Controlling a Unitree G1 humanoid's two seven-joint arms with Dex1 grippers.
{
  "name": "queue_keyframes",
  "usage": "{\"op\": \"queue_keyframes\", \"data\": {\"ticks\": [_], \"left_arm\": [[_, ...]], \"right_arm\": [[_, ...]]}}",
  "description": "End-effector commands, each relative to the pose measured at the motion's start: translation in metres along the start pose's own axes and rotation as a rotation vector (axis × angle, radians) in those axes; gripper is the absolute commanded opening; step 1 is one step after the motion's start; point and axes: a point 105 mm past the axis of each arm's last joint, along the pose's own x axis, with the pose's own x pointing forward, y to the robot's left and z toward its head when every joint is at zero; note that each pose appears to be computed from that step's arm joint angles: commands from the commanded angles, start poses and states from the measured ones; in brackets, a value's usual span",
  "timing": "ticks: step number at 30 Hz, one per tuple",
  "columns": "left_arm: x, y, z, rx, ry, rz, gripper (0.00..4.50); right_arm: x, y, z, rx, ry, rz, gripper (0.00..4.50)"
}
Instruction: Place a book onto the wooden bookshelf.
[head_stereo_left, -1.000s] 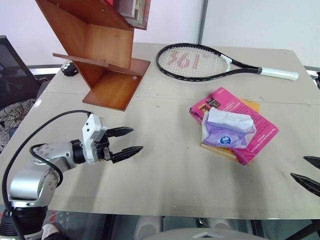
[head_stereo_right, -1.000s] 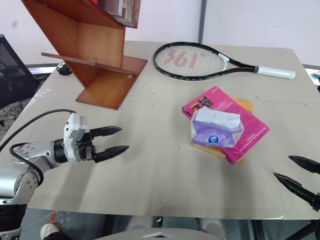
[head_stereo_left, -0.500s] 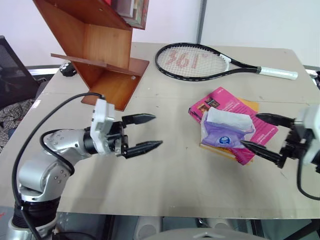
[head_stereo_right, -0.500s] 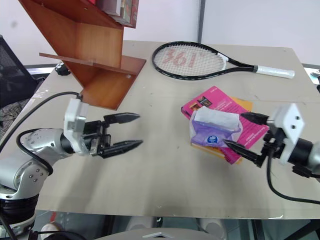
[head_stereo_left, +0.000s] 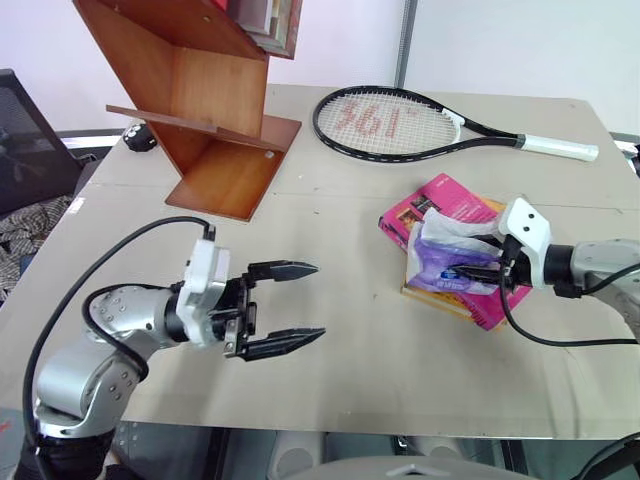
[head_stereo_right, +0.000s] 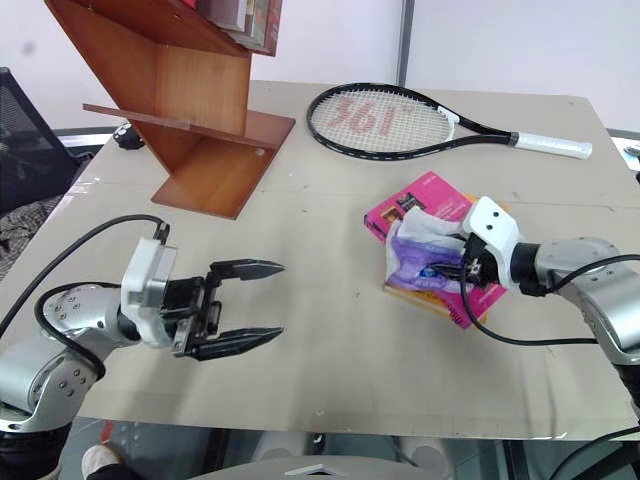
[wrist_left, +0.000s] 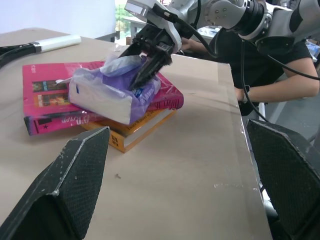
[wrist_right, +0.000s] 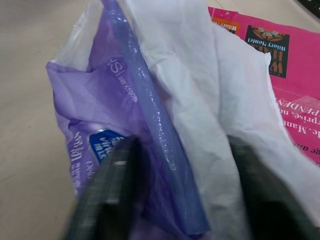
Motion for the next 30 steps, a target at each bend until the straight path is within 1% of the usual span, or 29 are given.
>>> {"op": "queue_keyframes", "data": {"ticks": [1, 2, 5, 7, 8, 9, 11, 12, 14, 16, 19, 23, 24, 26, 28, 29, 30], "left_arm": [[-0.001, -0.004, 0.006, 0.054, -0.018, -0.017, 4.50], [0.000, -0.005, 0.006, 0.055, -0.026, -0.025, 4.50], [0.002, -0.004, 0.007, 0.064, -0.056, -0.045, 4.50], [0.004, -0.001, 0.008, 0.075, -0.079, -0.058, 4.50], [0.007, 0.001, 0.012, 0.079, -0.102, -0.066, 4.50], [0.008, 0.003, 0.014, 0.082, -0.119, -0.071, 4.50], [0.015, 0.006, 0.023, 0.077, -0.162, -0.089, 4.50], [0.017, 0.007, 0.026, 0.075, -0.169, -0.097, 4.50], [0.026, 0.013, 0.039, 0.065, -0.224, -0.090, 4.50], [0.032, 0.019, 0.046, 0.083, -0.245, -0.088, 4.50], [0.039, 0.028, 0.055, 0.099, -0.267, -0.073, 4.50], [0.043, 0.031, 0.063, 0.112, -0.288, -0.058, 4.50], [0.045, 0.032, 0.065, 0.115, -0.292, -0.053, 4.50], [0.048, 0.031, 0.068, 0.114, -0.299, -0.049, 4.50], [0.050, 0.029, 0.069, 0.110, -0.296, -0.049, 4.50], [0.051, 0.028, 0.069, 0.111, -0.292, -0.050, 4.50], [0.051, 0.027, 0.069, 0.111, -0.288, -0.049, 4.50]], "right_arm": [[-0.010, -0.004, -0.005, 0.024, 0.012, -0.040, 0.20], [-0.014, -0.006, -0.001, 0.029, -0.016, -0.063, 0.04], [-0.038, -0.026, 0.012, 0.102, -0.142, -0.228, 0.04], [-0.061, -0.044, 0.012, 0.156, -0.191, -0.375, 0.04], [-0.079, -0.058, 0.007, 0.183, -0.197, -0.491, 0.04], [-0.092, -0.066, 0.003, 0.203, -0.198, -0.570, 0.04], [-0.122, -0.083, -0.014, 0.255, -0.166, -0.743, 0.04], [-0.128, -0.086, -0.019, 0.269, -0.155, -0.782, 0.04], [-0.150, -0.103, -0.045, 0.330, -0.077, -0.935, 0.04], [-0.162, -0.119, -0.067, 0.408, -0.025, -1.043, 0.04], [-0.154, -0.126, -0.092, 0.447, 0.049, -1.031, 0.04], [-0.143, -0.128, -0.103, 0.429, 0.111, -0.993, 0.04], [-0.140, -0.128, -0.104, 0.439, 0.111, -0.975, 0.47], [-0.140, -0.129, -0.106, 0.439, 0.121, -0.975, 1.07], [-0.144, -0.127, -0.107, 0.419, 0.140, -0.978, 2.14], [-0.147, -0.124, -0.105, 0.408, 0.145, -0.972, 2.56], [-0.149, -0.120, -0.102, 0.399, 0.148, -0.957, 3.11]]}}
